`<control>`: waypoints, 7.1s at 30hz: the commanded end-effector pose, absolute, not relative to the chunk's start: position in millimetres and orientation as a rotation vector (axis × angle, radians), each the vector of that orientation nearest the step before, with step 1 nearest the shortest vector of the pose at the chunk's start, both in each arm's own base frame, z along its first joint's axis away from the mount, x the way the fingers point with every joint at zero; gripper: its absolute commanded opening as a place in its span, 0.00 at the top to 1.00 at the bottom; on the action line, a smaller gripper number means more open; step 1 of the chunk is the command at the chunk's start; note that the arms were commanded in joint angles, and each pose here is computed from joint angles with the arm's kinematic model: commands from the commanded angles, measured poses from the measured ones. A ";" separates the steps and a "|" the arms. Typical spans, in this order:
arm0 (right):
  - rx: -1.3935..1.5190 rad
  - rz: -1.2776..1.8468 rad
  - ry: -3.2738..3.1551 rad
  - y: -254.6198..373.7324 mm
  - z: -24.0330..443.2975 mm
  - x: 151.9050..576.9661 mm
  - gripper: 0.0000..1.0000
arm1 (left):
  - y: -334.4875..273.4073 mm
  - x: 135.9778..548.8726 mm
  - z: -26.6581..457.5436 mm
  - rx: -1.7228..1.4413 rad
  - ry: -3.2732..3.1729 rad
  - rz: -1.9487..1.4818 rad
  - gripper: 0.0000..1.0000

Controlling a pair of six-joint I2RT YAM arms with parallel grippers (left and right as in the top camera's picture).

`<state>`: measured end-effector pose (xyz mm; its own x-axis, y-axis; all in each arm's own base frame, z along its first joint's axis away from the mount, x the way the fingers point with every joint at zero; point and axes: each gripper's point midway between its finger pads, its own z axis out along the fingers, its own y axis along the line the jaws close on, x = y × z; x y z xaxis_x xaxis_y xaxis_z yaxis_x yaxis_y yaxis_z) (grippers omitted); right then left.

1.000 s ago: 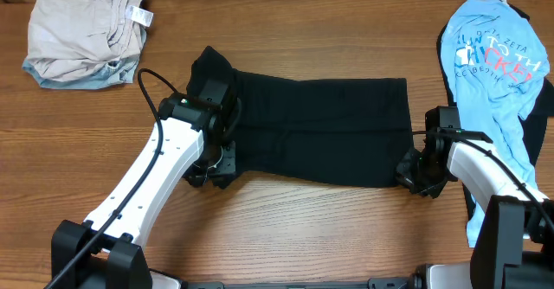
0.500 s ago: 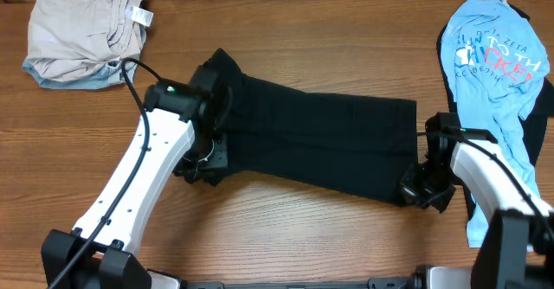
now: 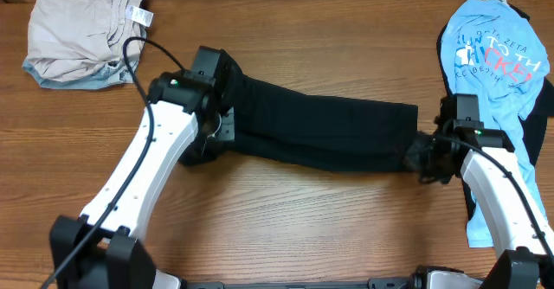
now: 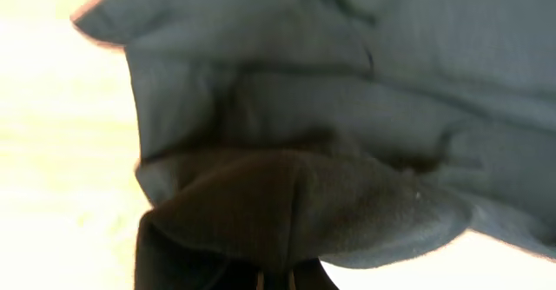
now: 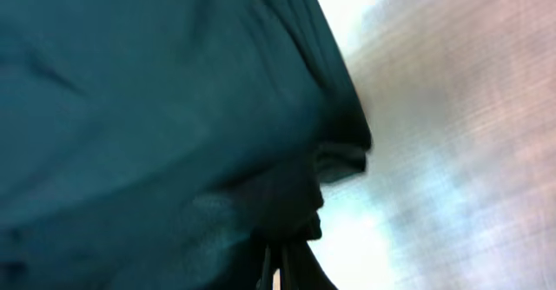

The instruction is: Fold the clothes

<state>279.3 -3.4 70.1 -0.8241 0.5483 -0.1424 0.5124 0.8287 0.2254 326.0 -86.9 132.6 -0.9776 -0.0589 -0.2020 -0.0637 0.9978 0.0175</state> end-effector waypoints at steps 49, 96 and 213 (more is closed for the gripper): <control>0.472 0.458 2.768 -13.6 -1.9 356.9 0.80 | -2.1 485.2 195.2 -0.228 2.649 -0.028 0.00; -0.022 0.674 2.822 187.7 99.4 368.3 0.53 | -1.1 469.1 184.6 -0.199 2.729 -0.004 0.00; 0.620 1.014 2.176 7.7 239.9 379.7 0.73 | -343.5 391.5 106.4 0.728 2.922 -0.451 0.64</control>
<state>384.4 14.8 227.0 -0.6849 0.6621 -0.3043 0.1889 0.5647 0.8034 398.0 -326.3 116.3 -0.8789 0.4413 -0.1811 0.4735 0.8531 -0.2191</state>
